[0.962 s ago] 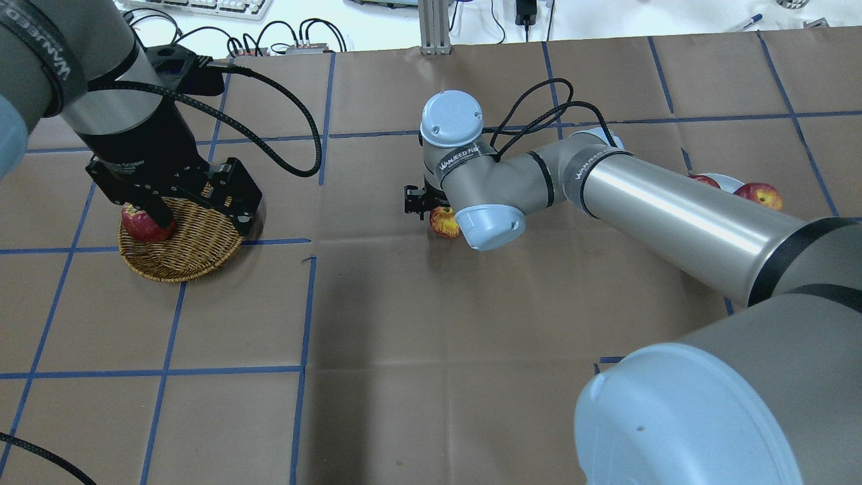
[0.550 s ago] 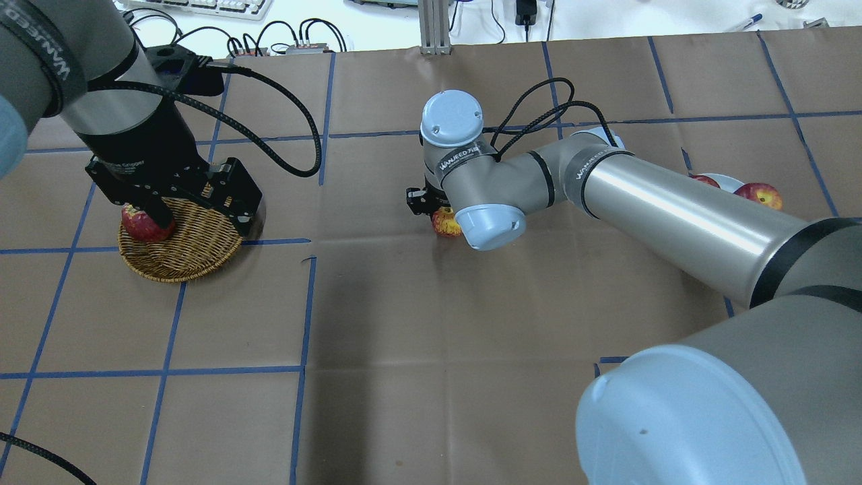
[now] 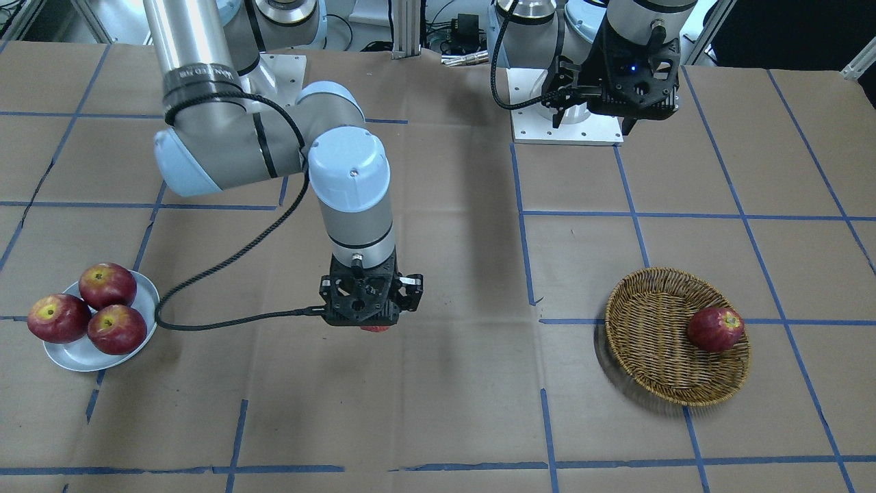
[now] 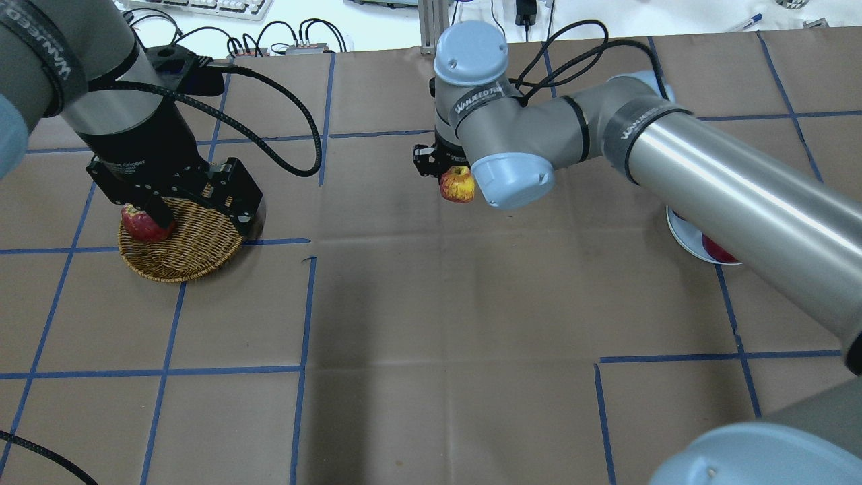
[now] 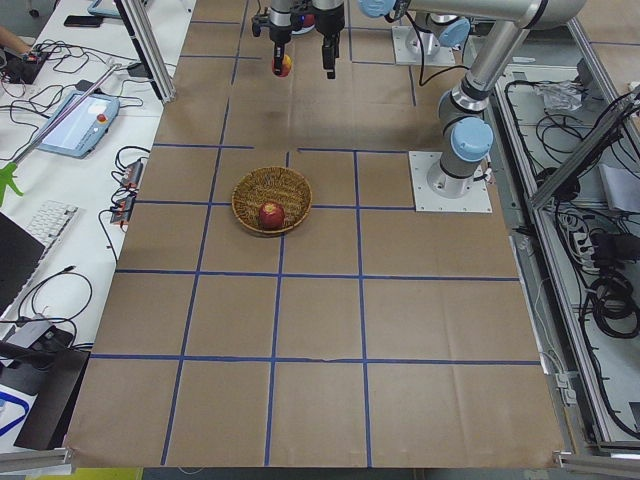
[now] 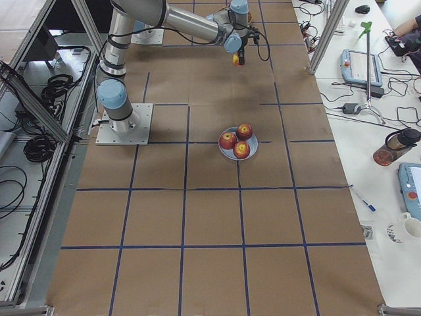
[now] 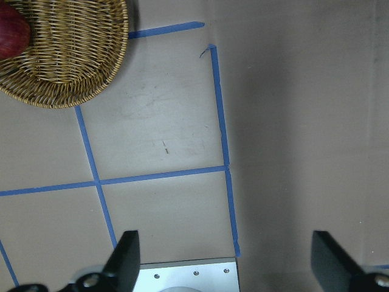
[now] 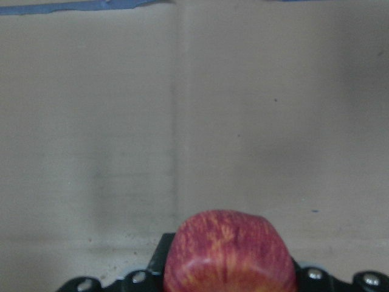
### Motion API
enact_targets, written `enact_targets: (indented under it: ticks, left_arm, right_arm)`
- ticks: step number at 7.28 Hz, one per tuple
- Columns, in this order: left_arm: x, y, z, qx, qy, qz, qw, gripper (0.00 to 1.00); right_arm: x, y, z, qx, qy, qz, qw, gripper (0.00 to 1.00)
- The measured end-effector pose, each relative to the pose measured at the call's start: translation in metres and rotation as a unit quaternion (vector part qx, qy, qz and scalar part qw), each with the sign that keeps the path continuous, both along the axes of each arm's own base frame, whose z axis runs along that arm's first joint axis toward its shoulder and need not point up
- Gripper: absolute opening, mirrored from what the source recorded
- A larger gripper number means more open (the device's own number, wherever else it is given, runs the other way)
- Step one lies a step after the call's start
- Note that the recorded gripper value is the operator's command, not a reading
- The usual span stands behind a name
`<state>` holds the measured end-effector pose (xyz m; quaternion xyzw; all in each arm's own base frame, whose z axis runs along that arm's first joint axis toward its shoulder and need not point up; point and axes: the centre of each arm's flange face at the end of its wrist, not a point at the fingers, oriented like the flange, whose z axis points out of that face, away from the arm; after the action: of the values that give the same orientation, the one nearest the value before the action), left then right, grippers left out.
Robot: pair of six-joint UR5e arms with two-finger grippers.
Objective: Transfer apple from basket to plate
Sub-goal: 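Lift the apple with the right gripper and carry it over the white plate, then lower the apple onto the plate beside the other apples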
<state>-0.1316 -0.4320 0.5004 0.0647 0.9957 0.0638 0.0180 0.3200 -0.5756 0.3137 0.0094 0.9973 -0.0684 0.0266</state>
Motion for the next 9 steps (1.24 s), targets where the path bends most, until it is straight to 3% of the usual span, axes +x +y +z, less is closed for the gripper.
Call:
enact_targets:
  ticks: [2,4,6,9]
  left_arm:
    - [0.000,0.000,0.000,0.001,0.000,0.000,1.0000,0.99]
    - [0.000,0.000,0.000,0.001,0.000,-0.001,1.0000,0.99]
    - [0.000,0.002,0.001,0.001,-0.001,-0.001,1.0000,0.99]
    - [0.000,0.004,0.003,-0.001,-0.002,-0.001,1.0000,0.99]
  right_arm:
    - [-0.091,-0.015,0.061,0.007,0.009,-0.005,0.9999,0.39]
    - [-0.201,-0.027,0.088,0.016,0.024,0.013,0.9995,0.37]
    - [-0.311,-0.029,0.082,0.029,0.034,0.044,0.9980,0.35]
    - [-0.423,-0.005,0.023,0.053,0.026,0.086,0.9945,0.35]
